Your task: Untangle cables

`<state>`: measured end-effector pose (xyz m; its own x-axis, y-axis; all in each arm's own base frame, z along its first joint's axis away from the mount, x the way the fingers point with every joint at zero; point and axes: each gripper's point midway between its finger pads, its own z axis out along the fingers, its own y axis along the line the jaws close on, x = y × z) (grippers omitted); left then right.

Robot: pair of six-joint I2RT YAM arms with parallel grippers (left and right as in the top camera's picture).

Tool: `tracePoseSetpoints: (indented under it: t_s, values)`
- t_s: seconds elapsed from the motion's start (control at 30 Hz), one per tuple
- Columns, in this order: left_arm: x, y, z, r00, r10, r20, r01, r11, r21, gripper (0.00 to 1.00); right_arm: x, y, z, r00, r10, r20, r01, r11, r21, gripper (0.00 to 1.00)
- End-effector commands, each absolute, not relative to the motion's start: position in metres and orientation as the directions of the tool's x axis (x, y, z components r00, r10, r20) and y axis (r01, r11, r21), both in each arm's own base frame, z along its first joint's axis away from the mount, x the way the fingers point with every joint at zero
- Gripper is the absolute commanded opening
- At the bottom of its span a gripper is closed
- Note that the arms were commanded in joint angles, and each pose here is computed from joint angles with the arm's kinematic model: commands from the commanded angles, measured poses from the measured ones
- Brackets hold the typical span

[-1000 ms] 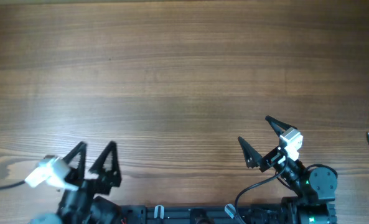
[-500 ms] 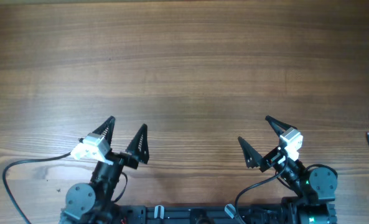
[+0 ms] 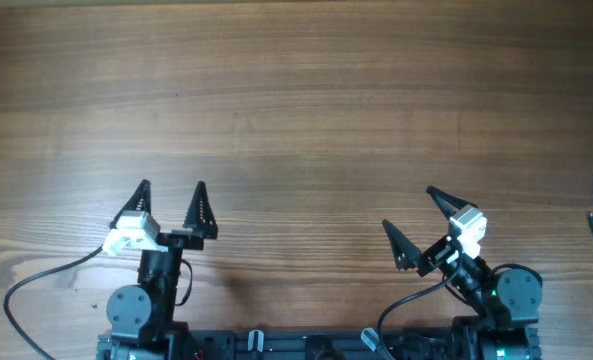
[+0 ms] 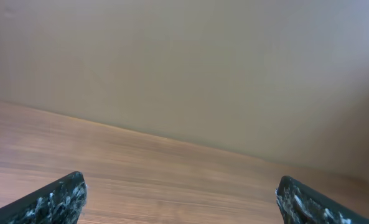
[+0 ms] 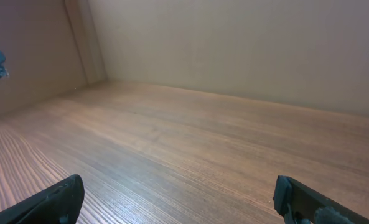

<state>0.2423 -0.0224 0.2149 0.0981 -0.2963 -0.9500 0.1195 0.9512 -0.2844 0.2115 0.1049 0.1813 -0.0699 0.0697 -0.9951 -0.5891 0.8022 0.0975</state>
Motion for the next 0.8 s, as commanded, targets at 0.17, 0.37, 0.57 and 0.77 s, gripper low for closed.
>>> tracePoseSetpoints:
  t_s: [0.17,0.37,0.57,0.77]
  values:
    - [0.246,-0.010,0.163,-0.057,-0.212,-0.976,0.036,0.976,-0.214,1.00,0.211,0.106,0.181,-0.057,0.062,-0.996,-0.593,0.801,0.084,1.00]
    - [0.246,-0.009,0.157,-0.079,-0.104,-0.991,0.038,0.994,-0.107,1.00,0.211,0.106,0.181,-0.057,0.062,-0.996,-0.593,0.801,0.084,1.00]
    - [0.246,-0.009,0.156,-0.080,-0.103,-0.991,0.038,0.994,-0.107,1.00,0.211,0.106,0.181,-0.057,0.062,-0.996,-0.593,0.801,0.084,1.00]
    - [0.246,-0.009,0.156,-0.080,-0.103,-0.991,0.038,0.994,-0.107,1.00,0.211,0.106,0.181,-0.057,0.062,-0.996,-0.593,0.801,0.084,1.00]
